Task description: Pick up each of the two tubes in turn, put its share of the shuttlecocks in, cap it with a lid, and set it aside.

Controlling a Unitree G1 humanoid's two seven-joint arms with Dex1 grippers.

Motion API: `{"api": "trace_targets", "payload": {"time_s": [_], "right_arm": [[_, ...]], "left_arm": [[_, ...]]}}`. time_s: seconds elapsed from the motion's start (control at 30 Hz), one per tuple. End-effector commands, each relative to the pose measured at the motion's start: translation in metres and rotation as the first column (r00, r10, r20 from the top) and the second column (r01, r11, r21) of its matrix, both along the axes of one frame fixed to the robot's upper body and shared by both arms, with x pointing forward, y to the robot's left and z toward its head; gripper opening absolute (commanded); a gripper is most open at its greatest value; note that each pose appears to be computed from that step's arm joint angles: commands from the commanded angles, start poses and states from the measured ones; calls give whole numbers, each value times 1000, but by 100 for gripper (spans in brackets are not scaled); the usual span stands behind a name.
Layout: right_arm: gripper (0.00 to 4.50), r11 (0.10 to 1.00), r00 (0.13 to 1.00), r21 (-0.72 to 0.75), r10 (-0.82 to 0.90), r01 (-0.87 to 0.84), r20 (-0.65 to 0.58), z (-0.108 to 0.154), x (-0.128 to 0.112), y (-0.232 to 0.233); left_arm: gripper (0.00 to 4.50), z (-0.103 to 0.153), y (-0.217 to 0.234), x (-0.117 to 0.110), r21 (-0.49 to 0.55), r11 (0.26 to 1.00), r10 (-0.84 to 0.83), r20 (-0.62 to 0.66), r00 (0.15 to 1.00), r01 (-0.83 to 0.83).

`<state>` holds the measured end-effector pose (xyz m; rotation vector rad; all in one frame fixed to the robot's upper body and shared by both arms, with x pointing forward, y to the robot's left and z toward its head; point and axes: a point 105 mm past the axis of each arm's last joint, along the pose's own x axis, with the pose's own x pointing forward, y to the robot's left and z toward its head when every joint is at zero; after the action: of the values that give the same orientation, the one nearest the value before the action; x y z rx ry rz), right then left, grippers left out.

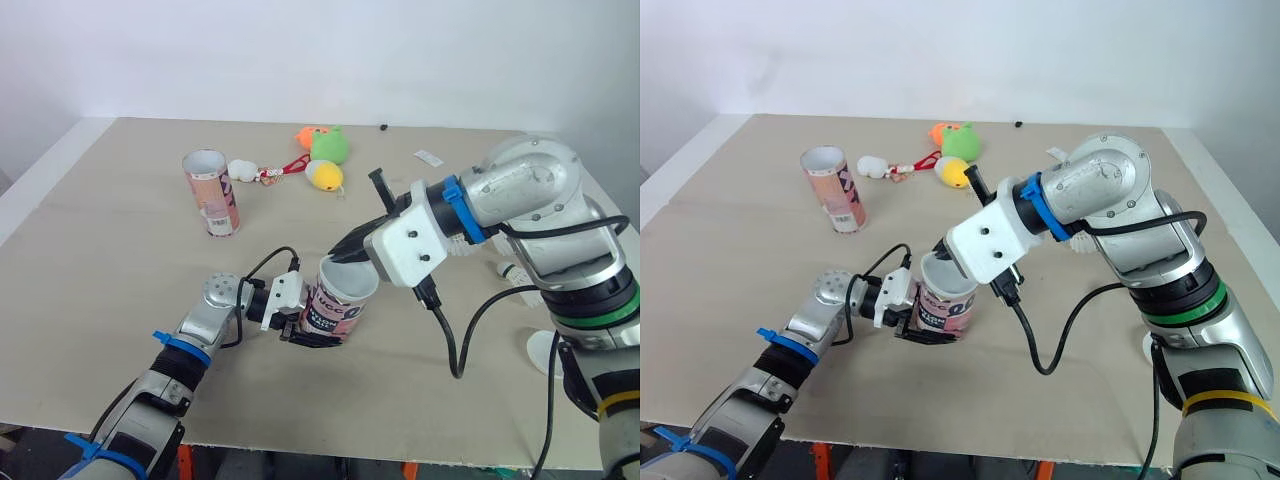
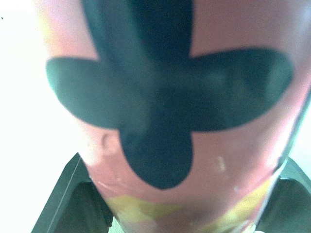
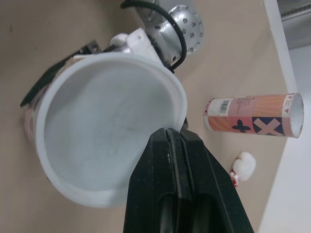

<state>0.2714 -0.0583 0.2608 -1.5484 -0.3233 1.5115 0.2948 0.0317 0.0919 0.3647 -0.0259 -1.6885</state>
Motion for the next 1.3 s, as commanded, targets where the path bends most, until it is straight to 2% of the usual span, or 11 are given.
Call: {"api": "trace_targets", "payload": {"time_s": [0.03, 0.43, 0.7, 0.83, 1.0, 1.1, 1.17, 1.3], "right_arm": [[6, 998, 1000, -63, -8, 9, 9, -9, 2, -7], [6, 988, 995, -146, 53, -40, 87, -3, 6, -8], [6, 944, 976, -281, 202, -173, 77, -19, -1, -2], [6, 928, 965, -307, 249, -211, 88, -30, -1, 3], [6, 931, 961, -295, 254, -213, 107, -30, 3, 7], [87, 951, 969, -231, 231, -206, 84, -23, 3, 11], [188, 966, 974, -159, 217, -204, 69, -13, 1, 18], [359, 982, 984, -62, 180, -180, -14, 4, -4, 18]], "left_arm": [[286, -23, 16, -2, 73, 996, 47, -86, 995, -41], [286, -15, 14, 1, 30, 998, 64, -116, 991, -61], [286, -9, 11, 4, -6, 997, 81, -142, 987, -82], [286, -8, 12, 2, -18, 995, 97, -151, 984, -101], [286, -9, 14, 0, -18, 993, 108, -157, 982, -112], [286, -9, 15, -1, -15, 993, 112, -158, 981, -116], [286, -10, 15, -1, -7, 994, 111, -155, 982, -114], [286, -17, 15, -5, 31, 996, 89, -133, 987, -86]]}}
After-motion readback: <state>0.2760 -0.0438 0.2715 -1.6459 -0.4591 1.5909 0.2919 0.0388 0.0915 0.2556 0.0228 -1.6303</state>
